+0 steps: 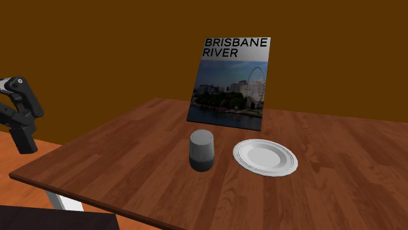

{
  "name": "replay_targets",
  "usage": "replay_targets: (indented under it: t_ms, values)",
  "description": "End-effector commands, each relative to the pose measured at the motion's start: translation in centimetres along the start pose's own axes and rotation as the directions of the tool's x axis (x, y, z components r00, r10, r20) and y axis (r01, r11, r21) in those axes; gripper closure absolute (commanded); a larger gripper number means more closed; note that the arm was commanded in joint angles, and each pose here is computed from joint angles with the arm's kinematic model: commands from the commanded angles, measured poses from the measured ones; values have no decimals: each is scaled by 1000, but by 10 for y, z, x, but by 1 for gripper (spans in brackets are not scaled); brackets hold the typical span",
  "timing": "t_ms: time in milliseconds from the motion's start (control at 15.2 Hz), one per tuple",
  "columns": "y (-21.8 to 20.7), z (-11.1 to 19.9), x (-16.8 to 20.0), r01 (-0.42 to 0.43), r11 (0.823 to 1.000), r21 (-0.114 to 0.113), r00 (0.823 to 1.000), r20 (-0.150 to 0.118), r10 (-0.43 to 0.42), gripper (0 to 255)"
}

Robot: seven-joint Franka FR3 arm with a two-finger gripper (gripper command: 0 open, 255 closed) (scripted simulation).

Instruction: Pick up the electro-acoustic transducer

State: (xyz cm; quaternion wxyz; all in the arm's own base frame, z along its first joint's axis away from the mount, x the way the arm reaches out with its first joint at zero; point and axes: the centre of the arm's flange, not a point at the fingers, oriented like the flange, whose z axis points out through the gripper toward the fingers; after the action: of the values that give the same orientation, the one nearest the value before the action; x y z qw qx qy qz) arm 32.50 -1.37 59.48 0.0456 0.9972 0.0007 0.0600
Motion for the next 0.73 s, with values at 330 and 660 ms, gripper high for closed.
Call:
replay_targets:
  t_ms: [330,660]
  values:
    - [-47,25,32,24,999,24,1000,-16,-23,0]
    - [-95,49,63,48,998,48,998,-32,-47,0]
